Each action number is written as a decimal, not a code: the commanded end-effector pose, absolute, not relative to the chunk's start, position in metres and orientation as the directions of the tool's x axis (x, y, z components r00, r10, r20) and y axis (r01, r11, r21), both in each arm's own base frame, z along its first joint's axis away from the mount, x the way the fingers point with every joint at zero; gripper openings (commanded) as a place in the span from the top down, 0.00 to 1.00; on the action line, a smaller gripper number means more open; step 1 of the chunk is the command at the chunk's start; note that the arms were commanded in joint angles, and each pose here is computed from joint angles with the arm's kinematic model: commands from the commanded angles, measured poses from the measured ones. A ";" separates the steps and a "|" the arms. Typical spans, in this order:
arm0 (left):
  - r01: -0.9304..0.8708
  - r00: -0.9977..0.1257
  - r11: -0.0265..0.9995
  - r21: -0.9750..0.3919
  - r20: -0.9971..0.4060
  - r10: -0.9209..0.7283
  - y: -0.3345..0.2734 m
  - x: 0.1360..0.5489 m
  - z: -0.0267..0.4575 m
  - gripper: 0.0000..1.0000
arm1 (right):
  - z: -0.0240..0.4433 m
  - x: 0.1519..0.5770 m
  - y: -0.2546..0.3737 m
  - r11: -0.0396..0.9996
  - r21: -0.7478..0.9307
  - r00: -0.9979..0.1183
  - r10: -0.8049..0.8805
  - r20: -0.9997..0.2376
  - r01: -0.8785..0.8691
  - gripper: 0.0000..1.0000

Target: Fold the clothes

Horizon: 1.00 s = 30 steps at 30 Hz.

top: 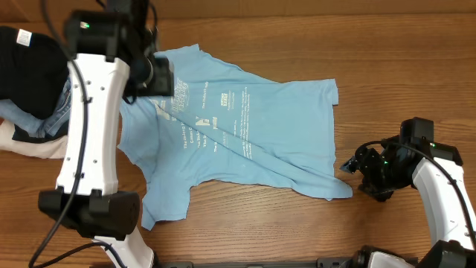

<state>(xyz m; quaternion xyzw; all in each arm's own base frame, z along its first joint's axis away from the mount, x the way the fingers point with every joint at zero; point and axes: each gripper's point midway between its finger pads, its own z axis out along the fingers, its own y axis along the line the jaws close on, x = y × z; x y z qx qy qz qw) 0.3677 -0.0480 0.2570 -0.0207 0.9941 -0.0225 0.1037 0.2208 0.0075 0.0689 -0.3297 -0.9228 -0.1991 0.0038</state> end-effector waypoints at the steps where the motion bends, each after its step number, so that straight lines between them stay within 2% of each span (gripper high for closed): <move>1: -0.074 -0.989 0.995 -0.069 0.131 -0.064 -0.067 0.299 0.186 0.40 | 0.068 0.221 0.002 0.711 0.350 -0.780 0.617 0.108 0.610 0.27; 3: -0.089 -0.962 0.996 -0.027 0.260 -0.079 -0.070 0.272 0.146 0.41 | 0.068 0.224 0.002 0.712 0.354 -0.781 0.617 0.097 0.606 0.28; 6: -0.177 -0.929 0.982 0.062 0.320 -0.187 -0.064 0.249 0.088 0.36 | 0.069 0.226 0.001 0.713 0.359 -0.782 0.617 0.088 0.603 0.27; 8: -0.299 -0.899 0.948 0.112 0.300 -0.319 -0.046 0.242 0.047 0.30 | 0.068 0.224 0.001 0.720 0.357 -0.789 0.607 0.090 0.595 0.28; 10: -0.377 -0.888 0.922 0.088 0.250 -0.387 -0.031 0.250 0.023 0.23 | 0.068 0.224 0.002 0.726 0.357 -0.795 0.600 0.090 0.588 0.29; 13: -0.484 -0.860 0.874 0.042 0.165 -0.484 -0.004 0.267 0.002 0.22 | 0.068 0.223 0.002 0.733 0.357 -0.802 0.592 0.086 0.579 0.29; 15: -0.462 -0.877 0.886 0.022 0.139 -0.461 0.002 0.273 -0.002 0.22 | 0.068 0.224 0.002 0.733 0.358 -0.802 0.592 0.085 0.579 0.30; 16: -0.456 -0.879 0.889 0.036 0.141 -0.456 0.004 0.271 -0.003 0.27 | 0.068 0.224 0.002 0.733 0.358 -0.802 0.592 0.085 0.579 0.30; 17: -0.454 -0.876 0.889 0.055 0.157 -0.456 0.006 0.264 -0.004 0.44 | 0.068 0.224 0.002 0.733 0.358 -0.802 0.592 0.085 0.579 0.30; 18: -0.468 -0.856 0.880 0.087 0.204 -0.475 0.007 0.250 -0.002 0.77 | 0.068 0.224 0.002 0.733 0.358 -0.802 0.592 0.086 0.579 0.30; 19: -0.504 -0.817 0.851 0.148 0.237 -0.525 0.013 0.235 0.002 0.96 | 0.068 0.223 0.002 0.733 0.357 -0.802 0.592 0.088 0.580 0.30; 23: -0.575 -0.702 0.783 0.236 0.348 -0.621 0.039 0.197 0.016 0.96 | 0.068 0.225 0.001 0.733 0.359 -0.802 0.592 0.081 0.578 0.30; 27: -0.582 -0.680 0.784 0.216 0.399 -0.615 0.058 0.184 0.020 0.96 | 0.072 0.246 -0.001 0.736 0.408 -0.807 0.591 0.005 0.541 0.29; 29: -0.569 -0.678 0.784 0.246 0.398 -0.617 0.065 0.179 0.021 0.96 | 0.080 0.266 0.004 0.724 0.488 -0.812 0.581 -0.051 0.488 0.32; 30: -0.557 -0.680 0.786 0.269 0.395 -0.617 0.069 0.177 0.022 0.96 | 0.087 0.282 0.004 0.724 0.530 -0.810 0.575 -0.113 0.440 0.41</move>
